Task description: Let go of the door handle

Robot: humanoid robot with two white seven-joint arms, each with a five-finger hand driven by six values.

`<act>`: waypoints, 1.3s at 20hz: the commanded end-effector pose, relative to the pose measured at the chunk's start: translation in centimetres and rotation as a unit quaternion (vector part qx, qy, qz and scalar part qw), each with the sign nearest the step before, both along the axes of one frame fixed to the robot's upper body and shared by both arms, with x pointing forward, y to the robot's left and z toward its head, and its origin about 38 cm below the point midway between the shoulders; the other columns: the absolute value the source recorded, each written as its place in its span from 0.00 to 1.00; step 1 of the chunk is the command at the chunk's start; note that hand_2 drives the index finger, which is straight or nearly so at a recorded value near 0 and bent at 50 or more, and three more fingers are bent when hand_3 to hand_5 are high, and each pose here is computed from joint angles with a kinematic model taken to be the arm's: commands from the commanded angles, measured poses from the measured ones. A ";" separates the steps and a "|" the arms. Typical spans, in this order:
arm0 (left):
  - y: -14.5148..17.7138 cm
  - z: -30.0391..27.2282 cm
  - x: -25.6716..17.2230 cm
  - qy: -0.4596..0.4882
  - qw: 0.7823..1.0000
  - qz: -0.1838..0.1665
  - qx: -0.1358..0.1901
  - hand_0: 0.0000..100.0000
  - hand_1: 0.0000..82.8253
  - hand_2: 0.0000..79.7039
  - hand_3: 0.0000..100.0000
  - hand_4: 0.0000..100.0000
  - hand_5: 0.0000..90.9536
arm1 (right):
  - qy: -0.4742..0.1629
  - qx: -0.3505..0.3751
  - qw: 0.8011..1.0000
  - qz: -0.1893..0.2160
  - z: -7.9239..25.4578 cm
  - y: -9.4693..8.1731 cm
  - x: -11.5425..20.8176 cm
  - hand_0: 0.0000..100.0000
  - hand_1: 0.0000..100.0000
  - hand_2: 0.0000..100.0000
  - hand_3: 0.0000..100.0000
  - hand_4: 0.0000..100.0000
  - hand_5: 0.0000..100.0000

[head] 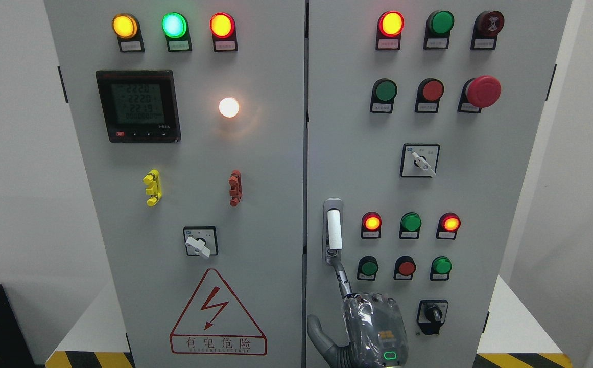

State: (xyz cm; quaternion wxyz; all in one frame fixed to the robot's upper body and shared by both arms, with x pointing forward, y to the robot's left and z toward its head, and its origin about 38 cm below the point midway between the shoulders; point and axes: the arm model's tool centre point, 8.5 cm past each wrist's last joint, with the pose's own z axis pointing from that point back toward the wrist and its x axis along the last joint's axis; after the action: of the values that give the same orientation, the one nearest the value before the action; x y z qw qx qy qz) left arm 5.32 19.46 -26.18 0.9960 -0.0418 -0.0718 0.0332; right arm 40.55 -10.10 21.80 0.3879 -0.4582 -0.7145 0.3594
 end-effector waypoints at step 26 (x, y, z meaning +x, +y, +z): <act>0.0 0.0 0.5 -0.007 1.000 -0.010 0.001 0.00 0.00 0.03 0.08 0.01 0.00 | -0.060 0.015 0.998 0.005 3.3 0.0 -1.4 0.34 0.31 0.19 1.00 1.00 0.98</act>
State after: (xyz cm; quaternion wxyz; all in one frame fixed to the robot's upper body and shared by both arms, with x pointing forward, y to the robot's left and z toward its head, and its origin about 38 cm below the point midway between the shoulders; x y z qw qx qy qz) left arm 5.28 19.45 -26.19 0.9961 -0.0419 -0.0702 0.0332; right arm 39.65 -10.00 24.14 0.3592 -0.4670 -0.7363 0.3328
